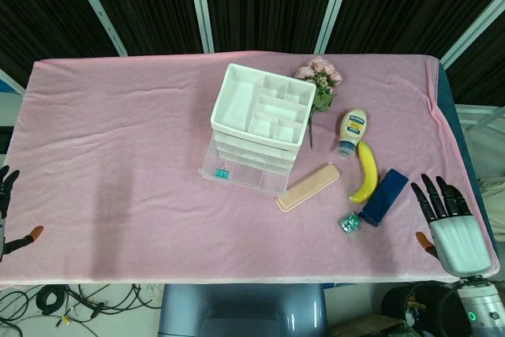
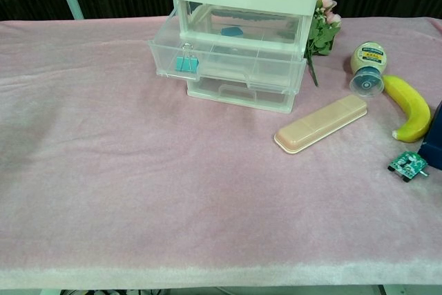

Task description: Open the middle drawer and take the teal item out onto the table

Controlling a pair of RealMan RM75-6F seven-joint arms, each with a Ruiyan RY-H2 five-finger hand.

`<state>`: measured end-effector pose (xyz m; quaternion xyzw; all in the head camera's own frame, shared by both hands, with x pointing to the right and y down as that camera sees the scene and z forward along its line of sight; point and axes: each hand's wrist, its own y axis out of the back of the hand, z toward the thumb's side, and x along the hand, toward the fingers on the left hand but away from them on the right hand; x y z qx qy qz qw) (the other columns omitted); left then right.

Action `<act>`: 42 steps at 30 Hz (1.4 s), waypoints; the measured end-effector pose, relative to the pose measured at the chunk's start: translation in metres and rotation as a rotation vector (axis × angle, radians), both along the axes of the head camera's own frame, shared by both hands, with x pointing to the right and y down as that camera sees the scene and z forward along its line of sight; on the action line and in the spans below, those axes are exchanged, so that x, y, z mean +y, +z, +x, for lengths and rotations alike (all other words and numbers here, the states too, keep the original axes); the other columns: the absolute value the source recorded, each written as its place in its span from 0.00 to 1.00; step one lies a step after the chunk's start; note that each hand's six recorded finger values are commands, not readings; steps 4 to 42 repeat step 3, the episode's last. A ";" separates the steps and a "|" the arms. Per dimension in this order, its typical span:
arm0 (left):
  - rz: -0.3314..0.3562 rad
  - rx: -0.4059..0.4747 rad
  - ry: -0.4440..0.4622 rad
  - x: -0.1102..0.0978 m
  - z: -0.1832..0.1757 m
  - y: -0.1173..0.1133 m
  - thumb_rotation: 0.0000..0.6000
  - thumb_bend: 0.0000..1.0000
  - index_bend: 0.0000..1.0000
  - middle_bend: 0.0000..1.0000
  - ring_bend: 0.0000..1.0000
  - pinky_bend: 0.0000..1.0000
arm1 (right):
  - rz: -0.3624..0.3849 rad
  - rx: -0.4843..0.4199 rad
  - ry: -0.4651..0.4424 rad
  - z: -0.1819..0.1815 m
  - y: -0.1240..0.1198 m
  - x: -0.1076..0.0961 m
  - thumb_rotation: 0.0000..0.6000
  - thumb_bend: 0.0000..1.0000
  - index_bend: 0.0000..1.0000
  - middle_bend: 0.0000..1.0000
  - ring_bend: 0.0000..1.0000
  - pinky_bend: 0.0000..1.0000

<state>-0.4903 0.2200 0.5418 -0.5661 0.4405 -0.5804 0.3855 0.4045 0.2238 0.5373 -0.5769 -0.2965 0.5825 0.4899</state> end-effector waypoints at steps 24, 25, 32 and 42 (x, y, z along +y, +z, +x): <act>0.001 0.000 0.000 0.000 0.000 -0.001 1.00 0.00 0.00 0.00 0.00 0.00 | 0.010 -0.009 0.020 0.010 -0.001 0.007 1.00 0.00 0.00 0.00 0.00 0.14; 0.001 0.000 0.000 0.000 0.000 -0.001 1.00 0.00 0.00 0.00 0.00 0.00 | 0.010 -0.009 0.020 0.010 -0.001 0.007 1.00 0.00 0.00 0.00 0.00 0.14; 0.001 0.000 0.000 0.000 0.000 -0.001 1.00 0.00 0.00 0.00 0.00 0.00 | 0.010 -0.009 0.020 0.010 -0.001 0.007 1.00 0.00 0.00 0.00 0.00 0.14; 0.001 0.000 0.000 0.000 0.000 -0.001 1.00 0.00 0.00 0.00 0.00 0.00 | 0.010 -0.009 0.020 0.010 -0.001 0.007 1.00 0.00 0.00 0.00 0.00 0.14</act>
